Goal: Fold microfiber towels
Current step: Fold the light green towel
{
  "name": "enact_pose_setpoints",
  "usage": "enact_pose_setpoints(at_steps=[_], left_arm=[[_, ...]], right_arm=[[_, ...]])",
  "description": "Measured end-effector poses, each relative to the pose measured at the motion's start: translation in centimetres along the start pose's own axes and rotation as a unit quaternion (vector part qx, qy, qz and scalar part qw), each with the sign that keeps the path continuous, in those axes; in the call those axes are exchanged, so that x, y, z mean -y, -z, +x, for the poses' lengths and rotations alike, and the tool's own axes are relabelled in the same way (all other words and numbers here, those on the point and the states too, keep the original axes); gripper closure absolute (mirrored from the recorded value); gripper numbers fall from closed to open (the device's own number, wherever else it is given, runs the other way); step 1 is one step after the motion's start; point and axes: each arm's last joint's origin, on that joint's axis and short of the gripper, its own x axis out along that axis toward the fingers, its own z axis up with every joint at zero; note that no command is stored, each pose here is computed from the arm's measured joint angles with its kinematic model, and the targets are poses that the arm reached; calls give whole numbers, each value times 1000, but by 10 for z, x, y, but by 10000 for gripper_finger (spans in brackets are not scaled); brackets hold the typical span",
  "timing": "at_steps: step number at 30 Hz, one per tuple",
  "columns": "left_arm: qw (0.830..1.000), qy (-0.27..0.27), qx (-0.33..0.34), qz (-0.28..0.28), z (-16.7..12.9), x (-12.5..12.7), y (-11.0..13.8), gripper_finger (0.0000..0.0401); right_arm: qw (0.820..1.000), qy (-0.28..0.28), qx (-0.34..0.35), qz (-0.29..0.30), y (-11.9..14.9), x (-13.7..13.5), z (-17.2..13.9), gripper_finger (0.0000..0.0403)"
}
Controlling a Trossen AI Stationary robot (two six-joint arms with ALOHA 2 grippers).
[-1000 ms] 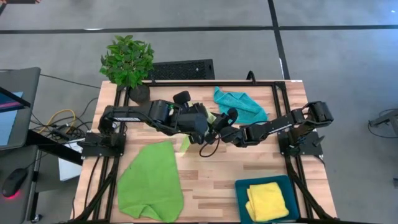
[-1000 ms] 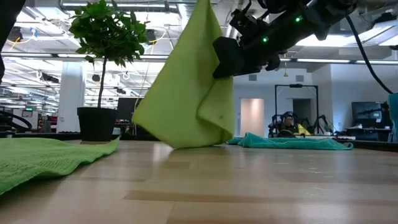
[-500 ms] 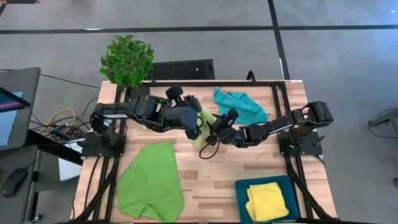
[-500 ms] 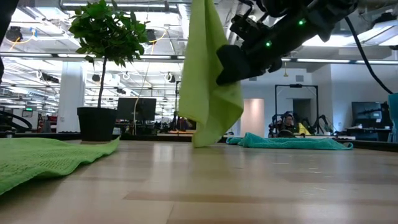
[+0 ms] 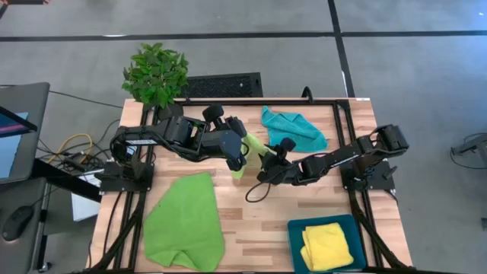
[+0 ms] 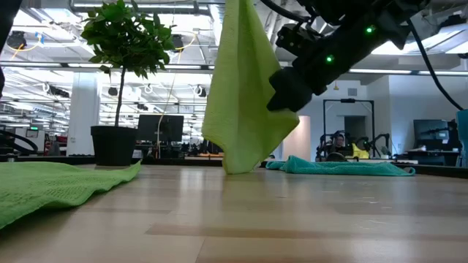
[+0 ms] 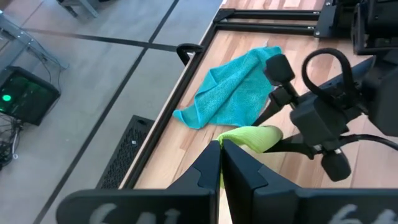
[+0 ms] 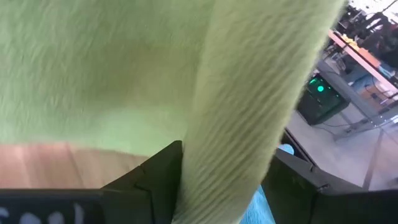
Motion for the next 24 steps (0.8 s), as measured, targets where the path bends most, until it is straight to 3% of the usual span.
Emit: enact_pose_setpoints(at_steps=[4,11,24], left_arm=[[1000,0,-1,1,0,0,0,401],[1000,0,-1,1,0,0,0,401],[1000,3,-2,1,1,1,0,401]], right_arm=[[1000,-3,-3,-18,3,-4,-6,178],[998,49,-5,-46,7,-6,-14,178],[996,51,-29,-67,17,-7,-19,178]])
